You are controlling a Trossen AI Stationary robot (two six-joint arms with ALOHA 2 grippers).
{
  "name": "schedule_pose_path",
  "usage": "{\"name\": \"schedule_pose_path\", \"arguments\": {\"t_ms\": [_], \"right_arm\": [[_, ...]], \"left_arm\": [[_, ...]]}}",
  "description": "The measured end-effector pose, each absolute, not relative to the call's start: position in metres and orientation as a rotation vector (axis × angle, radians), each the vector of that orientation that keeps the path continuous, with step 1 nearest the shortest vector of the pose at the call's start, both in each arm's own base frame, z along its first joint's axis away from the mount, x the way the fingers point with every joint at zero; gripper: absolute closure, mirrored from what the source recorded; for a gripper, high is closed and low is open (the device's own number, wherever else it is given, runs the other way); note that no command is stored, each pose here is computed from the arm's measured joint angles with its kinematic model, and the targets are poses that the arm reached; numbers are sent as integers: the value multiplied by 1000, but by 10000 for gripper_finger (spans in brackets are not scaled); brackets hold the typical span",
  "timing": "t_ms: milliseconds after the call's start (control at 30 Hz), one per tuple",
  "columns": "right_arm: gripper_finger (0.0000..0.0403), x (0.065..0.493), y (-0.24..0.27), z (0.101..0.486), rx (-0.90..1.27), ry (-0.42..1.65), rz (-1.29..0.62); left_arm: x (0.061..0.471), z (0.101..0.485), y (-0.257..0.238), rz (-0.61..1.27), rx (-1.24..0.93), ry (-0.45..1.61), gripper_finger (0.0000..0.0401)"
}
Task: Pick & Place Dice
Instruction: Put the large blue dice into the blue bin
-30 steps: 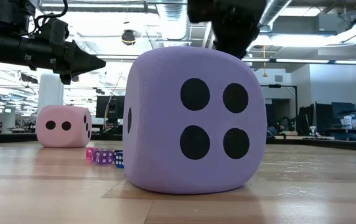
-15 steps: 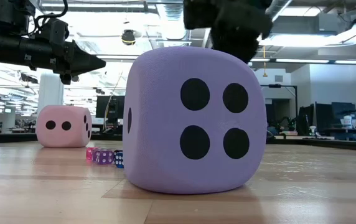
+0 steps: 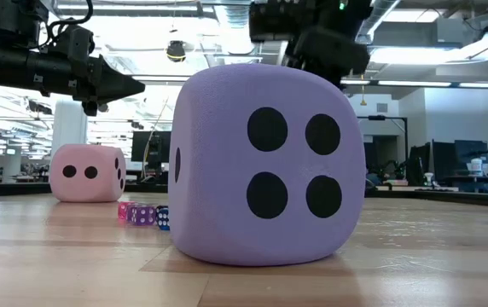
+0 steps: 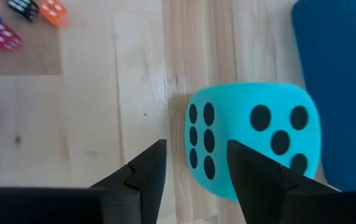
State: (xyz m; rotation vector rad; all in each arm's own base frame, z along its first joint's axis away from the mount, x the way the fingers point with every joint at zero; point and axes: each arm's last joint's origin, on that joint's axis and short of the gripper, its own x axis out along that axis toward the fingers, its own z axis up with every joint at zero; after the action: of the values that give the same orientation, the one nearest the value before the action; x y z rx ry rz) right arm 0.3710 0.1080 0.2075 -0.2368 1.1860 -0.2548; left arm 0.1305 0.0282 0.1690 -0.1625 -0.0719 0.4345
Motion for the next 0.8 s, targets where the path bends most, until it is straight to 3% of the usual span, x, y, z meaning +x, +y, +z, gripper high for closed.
{"name": "schedule_pose_path", "arguments": {"t_ms": [567,800], "right_arm": [[238,374,84,212,-228,1190,-285],[197,372,87,198,-334,1186,-222]], "left_arm": [[130,169,28,434,-162,-71,395],[130,169,28,435,-162,-71,395]]}}
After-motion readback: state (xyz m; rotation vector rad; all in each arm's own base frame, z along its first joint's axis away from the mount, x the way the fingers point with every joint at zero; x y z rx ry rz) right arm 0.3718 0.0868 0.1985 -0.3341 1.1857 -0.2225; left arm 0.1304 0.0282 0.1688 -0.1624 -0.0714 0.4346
